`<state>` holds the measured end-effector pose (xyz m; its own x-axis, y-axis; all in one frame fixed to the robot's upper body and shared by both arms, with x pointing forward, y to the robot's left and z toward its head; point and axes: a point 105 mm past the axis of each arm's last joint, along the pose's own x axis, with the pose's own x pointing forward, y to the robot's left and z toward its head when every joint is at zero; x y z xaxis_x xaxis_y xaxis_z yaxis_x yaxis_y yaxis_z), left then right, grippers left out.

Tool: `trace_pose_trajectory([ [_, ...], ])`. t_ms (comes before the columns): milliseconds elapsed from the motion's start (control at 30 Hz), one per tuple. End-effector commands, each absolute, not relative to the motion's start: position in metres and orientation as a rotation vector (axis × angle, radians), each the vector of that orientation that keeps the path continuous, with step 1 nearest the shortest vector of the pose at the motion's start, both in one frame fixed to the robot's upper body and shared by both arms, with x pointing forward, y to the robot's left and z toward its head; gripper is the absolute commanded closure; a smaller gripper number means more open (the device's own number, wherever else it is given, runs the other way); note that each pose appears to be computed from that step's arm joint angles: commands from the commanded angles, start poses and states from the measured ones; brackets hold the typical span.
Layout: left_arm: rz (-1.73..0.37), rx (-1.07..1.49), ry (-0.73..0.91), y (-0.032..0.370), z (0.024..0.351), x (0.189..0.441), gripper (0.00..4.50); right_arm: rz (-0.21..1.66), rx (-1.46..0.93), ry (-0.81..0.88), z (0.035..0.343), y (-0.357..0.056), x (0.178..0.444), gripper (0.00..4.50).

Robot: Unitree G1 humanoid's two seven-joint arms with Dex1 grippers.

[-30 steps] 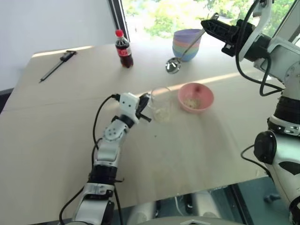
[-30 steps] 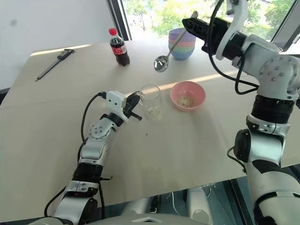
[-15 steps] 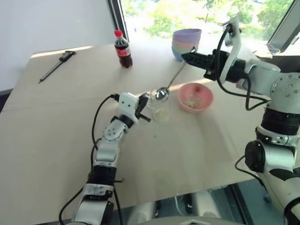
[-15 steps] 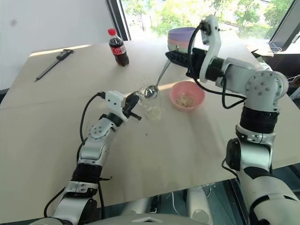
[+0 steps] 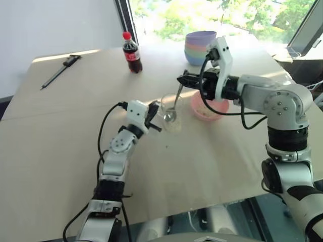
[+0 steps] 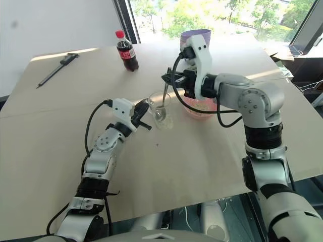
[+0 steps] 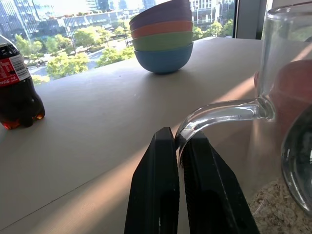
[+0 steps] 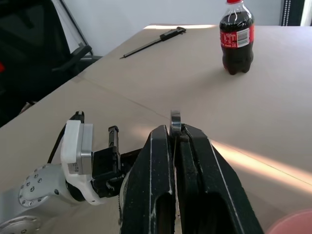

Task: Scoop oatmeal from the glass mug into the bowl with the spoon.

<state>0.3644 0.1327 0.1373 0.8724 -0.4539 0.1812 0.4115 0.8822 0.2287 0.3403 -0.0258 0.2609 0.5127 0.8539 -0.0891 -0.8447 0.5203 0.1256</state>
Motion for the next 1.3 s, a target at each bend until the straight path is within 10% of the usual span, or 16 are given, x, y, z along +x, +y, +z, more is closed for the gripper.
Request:
trace_pose_trajectory([
  [33, -0.435, 0.208, -0.241, 0.138, 0.141, 0.363, 4.43, 1.035, 0.043, 0.102, 0.264, -0.022, 0.338, 4.50],
  [367, -0.436, 0.208, -0.238, 0.138, 0.141, 0.363, 4.50, 0.984, 0.098, 0.033, 0.278, -0.028, 0.348, 0.44],
  [433, -0.439, 0.207, -0.239, 0.138, 0.141, 0.363, 4.50, 0.973, 0.101, 0.029, 0.277, -0.030, 0.349, 0.44],
  [633, -0.441, 0.208, -0.238, 0.138, 0.140, 0.362, 2.38, 0.961, 0.101, 0.010, 0.279, -0.032, 0.351, 0.35],
  [1033, -0.498, 0.257, -0.218, 0.150, 0.151, 0.316, 2.38, 0.934, 0.106, -0.019, 0.274, -0.067, 0.347, 0.35],
  [1300, -0.484, 0.069, 0.008, 0.197, 0.132, 0.241, 2.38, 0.924, -0.014, -0.014, 0.219, -0.131, 0.309, 0.35],
])
